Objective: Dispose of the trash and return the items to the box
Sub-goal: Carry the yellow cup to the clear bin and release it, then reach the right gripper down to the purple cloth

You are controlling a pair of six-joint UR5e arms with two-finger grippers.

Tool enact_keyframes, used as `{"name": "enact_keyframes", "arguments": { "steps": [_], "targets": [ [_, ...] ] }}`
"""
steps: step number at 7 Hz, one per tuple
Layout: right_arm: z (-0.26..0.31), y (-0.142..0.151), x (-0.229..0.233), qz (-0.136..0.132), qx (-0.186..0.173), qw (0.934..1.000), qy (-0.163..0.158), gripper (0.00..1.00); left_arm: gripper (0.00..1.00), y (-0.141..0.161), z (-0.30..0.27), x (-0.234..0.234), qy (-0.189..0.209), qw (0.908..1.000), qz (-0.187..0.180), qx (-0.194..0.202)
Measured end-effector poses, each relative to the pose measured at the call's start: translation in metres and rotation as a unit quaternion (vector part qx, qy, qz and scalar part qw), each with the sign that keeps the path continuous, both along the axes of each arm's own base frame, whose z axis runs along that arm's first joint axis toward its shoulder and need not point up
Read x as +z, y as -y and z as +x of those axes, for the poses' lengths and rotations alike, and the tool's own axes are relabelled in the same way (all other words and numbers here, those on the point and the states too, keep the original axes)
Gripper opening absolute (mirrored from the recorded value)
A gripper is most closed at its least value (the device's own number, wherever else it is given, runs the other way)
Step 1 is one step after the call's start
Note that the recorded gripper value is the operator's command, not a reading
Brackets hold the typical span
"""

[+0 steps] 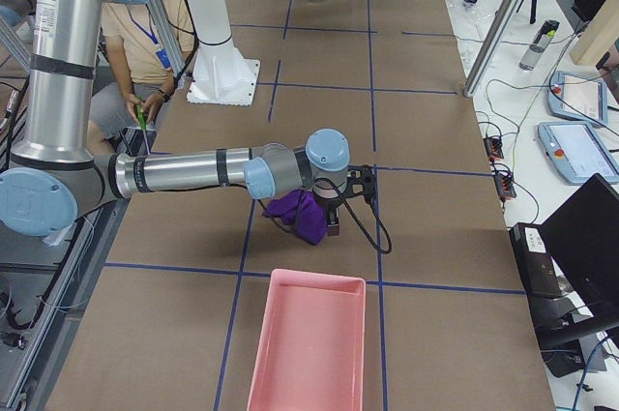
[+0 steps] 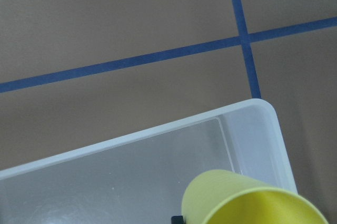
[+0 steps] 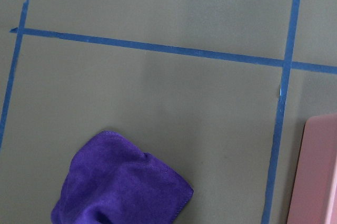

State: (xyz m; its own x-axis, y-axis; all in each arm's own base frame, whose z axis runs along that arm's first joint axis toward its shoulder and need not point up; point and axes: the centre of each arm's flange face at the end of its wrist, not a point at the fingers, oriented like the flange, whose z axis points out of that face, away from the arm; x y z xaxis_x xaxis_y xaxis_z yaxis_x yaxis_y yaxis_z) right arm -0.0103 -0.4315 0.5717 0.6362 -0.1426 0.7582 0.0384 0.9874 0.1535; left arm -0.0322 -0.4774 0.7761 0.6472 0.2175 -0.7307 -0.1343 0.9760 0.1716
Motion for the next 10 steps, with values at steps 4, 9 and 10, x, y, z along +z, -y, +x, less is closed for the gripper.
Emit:
{"name": "enact_keyframes", "arguments": {
  "steps": [4, 9, 10],
  "targets": [
    [-0.006, 0.001, -0.001, -0.006, 0.0, 1.0, 0.001, 1.0, 0.61, -0.006, 0.006, 0.024, 0.0, 1.0, -0.004, 0.008],
    [-0.099, -0.007, -0.018, -0.061, 0.045, 0.9971, -0.004, 1.0, 0.66, 0.018, 0.0, -0.129, -0.006, 0.9982, 0.054, -0.024],
    [-0.115, -0.013, -0.014, -0.071, 0.046, 0.9964, -0.011, 1.0, 0.66, 0.019, 0.0, -0.171, -0.012, 0.9978, 0.041, -0.051]
  ]
}}
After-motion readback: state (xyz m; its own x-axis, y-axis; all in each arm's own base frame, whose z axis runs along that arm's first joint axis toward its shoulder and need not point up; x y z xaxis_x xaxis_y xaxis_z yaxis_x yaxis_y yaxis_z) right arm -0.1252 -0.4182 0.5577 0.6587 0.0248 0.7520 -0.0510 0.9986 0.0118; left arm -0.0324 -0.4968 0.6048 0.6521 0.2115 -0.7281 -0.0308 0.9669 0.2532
